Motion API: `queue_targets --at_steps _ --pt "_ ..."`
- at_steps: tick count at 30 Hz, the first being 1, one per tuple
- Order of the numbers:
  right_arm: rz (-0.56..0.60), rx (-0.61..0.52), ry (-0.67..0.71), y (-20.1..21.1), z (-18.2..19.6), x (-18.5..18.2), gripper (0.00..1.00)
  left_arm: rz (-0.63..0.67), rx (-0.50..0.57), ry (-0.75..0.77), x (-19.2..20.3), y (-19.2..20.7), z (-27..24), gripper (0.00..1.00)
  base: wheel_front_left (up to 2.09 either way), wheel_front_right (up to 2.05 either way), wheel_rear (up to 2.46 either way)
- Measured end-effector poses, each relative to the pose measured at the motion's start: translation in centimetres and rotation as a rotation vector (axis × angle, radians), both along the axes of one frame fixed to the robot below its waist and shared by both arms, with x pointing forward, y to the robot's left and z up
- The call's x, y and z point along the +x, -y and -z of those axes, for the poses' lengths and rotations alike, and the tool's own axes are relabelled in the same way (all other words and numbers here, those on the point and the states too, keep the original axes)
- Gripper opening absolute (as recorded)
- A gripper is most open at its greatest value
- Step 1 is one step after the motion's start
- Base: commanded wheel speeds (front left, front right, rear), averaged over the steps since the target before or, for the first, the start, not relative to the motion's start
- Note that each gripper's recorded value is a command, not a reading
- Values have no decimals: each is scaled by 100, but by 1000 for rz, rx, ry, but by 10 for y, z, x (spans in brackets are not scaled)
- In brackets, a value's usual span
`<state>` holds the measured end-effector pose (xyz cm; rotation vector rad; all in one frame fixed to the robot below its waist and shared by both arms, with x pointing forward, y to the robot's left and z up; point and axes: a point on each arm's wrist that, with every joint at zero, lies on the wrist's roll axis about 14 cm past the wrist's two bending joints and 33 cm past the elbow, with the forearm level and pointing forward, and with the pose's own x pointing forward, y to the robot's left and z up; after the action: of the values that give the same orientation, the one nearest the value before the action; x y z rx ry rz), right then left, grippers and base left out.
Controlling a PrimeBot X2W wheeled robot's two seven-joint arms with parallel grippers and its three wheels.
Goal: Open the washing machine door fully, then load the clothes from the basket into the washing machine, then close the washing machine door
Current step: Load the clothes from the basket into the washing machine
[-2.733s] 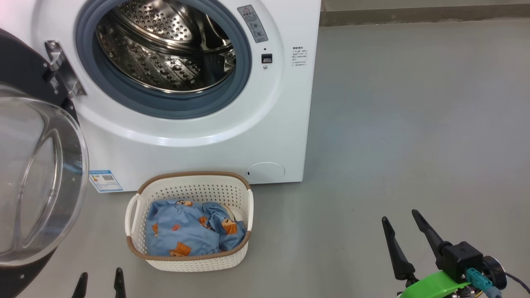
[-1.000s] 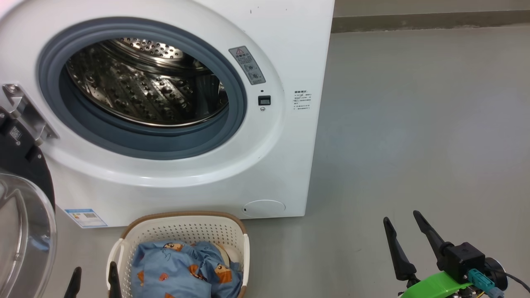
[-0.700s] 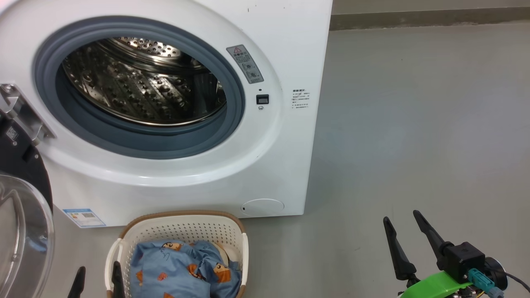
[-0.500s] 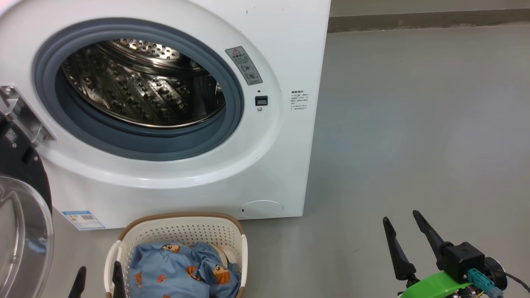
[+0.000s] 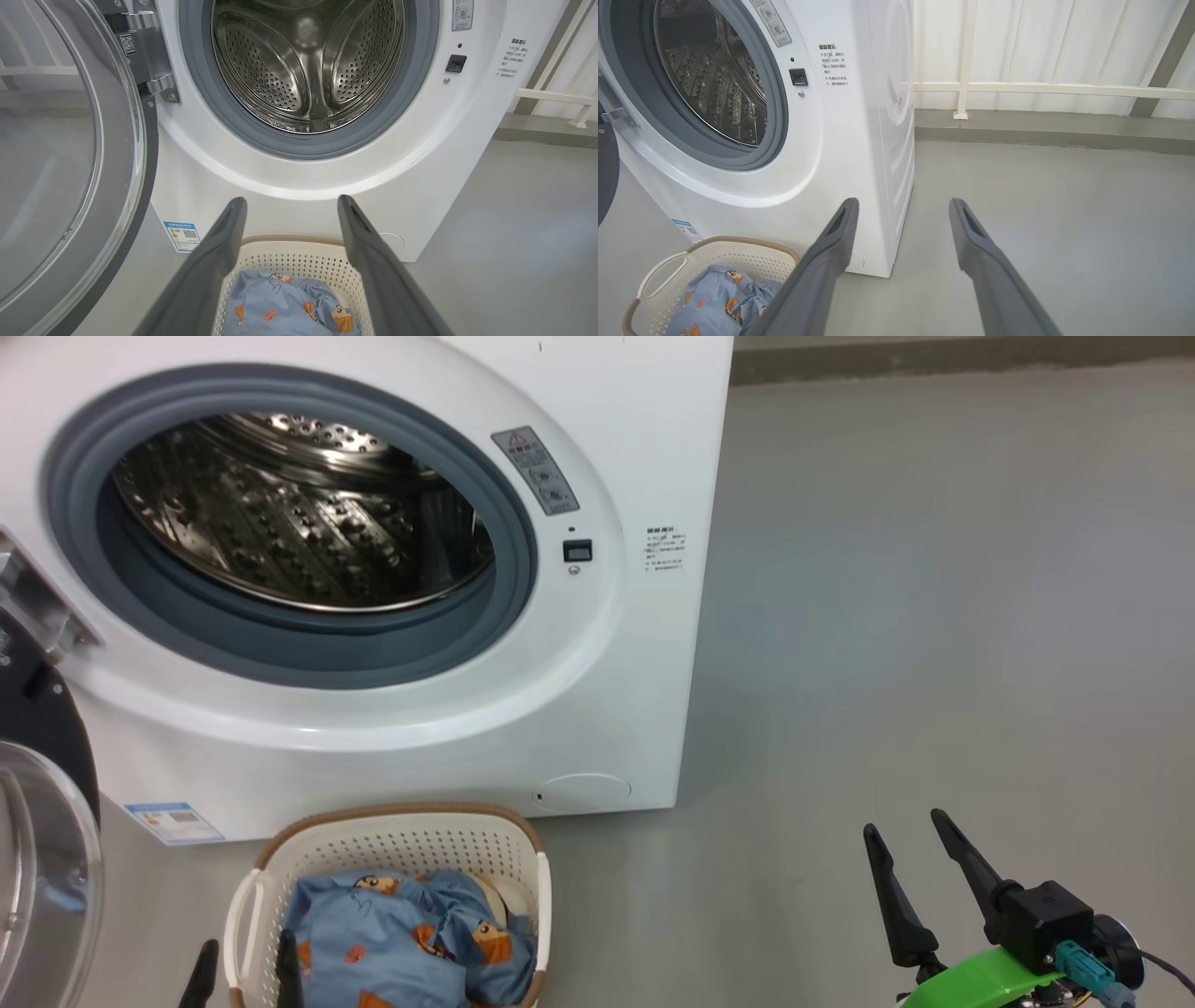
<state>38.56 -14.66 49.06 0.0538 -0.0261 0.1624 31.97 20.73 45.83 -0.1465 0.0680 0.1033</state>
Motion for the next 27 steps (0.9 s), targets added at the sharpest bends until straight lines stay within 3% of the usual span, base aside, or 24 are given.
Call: queue_targets --at_steps 27 --pt "32 -8 -114 12 49 40 100 94 -87 -166 69 36 62 100 0 0 0"
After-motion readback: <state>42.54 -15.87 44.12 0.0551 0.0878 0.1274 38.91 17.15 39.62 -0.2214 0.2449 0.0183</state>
